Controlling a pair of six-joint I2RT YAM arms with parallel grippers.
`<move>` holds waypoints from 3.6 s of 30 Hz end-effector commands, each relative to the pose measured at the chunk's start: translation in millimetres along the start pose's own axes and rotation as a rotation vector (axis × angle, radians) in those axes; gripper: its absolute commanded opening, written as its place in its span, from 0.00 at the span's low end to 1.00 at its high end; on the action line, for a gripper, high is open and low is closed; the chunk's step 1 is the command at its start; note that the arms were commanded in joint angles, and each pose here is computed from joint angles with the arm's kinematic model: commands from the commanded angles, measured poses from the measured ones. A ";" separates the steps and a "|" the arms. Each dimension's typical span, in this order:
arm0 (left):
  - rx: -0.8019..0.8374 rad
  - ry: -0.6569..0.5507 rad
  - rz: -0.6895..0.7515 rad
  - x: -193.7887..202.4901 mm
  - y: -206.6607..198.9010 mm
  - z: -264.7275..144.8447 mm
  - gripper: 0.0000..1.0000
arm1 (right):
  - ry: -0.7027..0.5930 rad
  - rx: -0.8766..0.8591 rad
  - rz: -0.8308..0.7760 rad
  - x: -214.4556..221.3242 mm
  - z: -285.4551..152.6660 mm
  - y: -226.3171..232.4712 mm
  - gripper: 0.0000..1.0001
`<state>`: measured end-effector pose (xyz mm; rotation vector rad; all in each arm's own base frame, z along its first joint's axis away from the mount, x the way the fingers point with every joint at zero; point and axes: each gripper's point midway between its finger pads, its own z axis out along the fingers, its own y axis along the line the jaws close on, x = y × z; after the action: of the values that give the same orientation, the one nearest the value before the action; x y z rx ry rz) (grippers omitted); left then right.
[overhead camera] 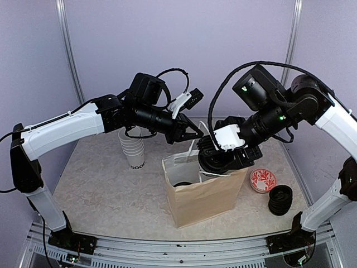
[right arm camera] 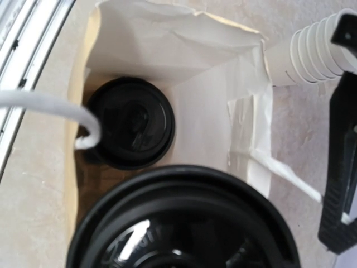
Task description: Pack the takeout coffee
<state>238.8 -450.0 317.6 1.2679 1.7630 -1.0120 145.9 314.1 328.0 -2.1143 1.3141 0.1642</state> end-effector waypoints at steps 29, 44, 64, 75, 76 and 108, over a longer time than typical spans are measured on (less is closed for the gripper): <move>-0.036 0.058 0.146 -13.8 21.5 -8.9 0.00 | -0.072 -0.034 0.161 4.9 -4.4 0.5 0.65; -0.033 0.101 0.132 -4.0 28.6 6.5 0.01 | -0.066 0.032 0.216 16.6 -5.1 -20.5 0.63; -0.075 0.011 0.202 -42.9 -22.1 -24.9 0.48 | -0.028 -0.034 0.194 41.5 5.2 19.3 0.58; -0.220 -0.058 0.175 -59.5 19.1 -53.2 0.59 | -0.052 0.100 0.086 6.4 -17.1 -13.8 0.56; -0.236 -0.066 0.167 -61.1 25.0 -57.0 0.59 | -0.070 0.114 0.083 -1.0 -23.2 -22.0 0.56; -0.585 -0.196 -0.040 -39.4 70.4 -167.5 0.72 | -0.133 -0.336 -0.264 -55.8 59.0 122.7 0.55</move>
<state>303.8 -308.4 406.7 0.7737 1.7695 -0.5308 36.1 350.5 277.4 -2.4075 1.0544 0.5027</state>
